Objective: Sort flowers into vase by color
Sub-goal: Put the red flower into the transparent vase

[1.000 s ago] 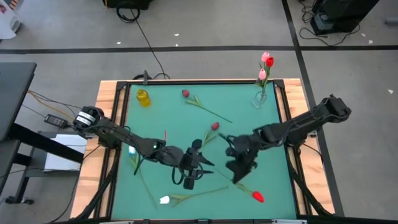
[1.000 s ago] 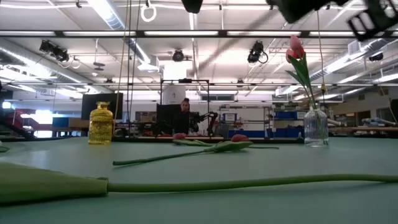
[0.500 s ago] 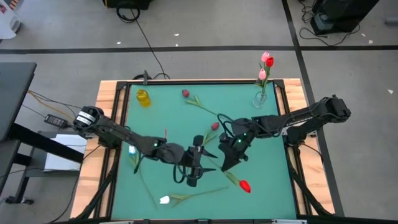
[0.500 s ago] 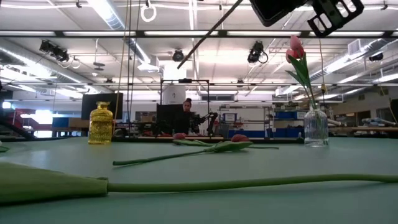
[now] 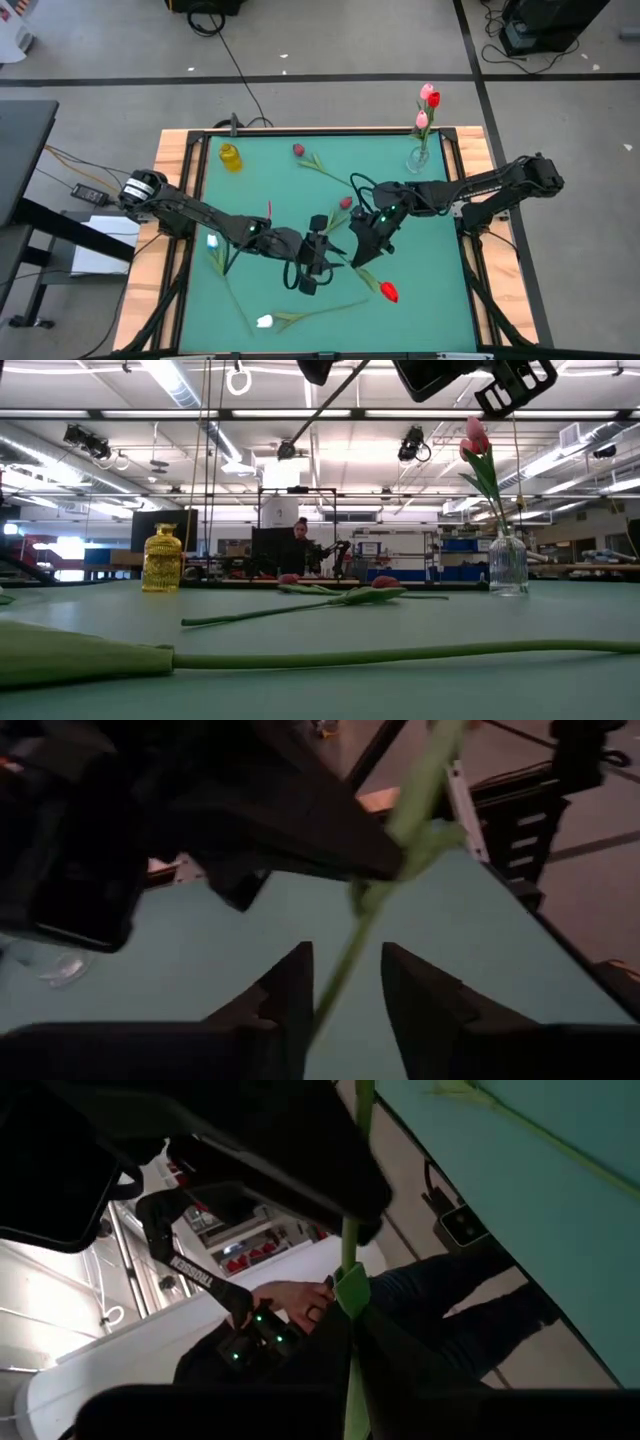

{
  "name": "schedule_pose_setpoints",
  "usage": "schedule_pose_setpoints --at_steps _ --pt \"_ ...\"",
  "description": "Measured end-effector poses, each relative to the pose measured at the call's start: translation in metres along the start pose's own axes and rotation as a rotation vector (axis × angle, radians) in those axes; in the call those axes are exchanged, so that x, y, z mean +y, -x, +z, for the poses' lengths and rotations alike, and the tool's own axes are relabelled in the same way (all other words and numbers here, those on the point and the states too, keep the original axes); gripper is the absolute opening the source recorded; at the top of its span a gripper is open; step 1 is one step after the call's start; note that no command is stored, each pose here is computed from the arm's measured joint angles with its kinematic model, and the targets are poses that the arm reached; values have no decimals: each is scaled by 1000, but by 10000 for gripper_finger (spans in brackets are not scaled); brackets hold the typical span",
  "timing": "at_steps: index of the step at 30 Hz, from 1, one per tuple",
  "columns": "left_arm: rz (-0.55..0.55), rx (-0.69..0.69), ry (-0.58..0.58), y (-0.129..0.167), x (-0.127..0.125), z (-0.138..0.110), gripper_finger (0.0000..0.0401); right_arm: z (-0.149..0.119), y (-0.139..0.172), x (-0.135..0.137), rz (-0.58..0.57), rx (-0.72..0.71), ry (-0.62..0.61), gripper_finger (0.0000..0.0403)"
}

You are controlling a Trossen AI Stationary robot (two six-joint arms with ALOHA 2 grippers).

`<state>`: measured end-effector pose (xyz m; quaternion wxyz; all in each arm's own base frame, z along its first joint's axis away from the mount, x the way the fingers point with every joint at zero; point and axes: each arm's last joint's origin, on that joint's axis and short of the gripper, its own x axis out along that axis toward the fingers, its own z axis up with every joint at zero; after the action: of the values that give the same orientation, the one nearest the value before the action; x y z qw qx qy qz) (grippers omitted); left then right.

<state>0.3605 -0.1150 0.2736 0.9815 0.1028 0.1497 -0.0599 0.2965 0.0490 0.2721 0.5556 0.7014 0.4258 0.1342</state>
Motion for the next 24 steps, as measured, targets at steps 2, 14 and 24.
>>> schedule_pose_setpoints --at_steps 2,14,24 --pt "5 7 -3 0 2 -1 100 0 0 1 11 -1 10 30" --pt "-4 57 -16 0 2 -6 8 3 2 3 23 -51 184 67" --pt "-35 117 -19 1 -1 -11 5 9 18 17 121 -79 488 182"
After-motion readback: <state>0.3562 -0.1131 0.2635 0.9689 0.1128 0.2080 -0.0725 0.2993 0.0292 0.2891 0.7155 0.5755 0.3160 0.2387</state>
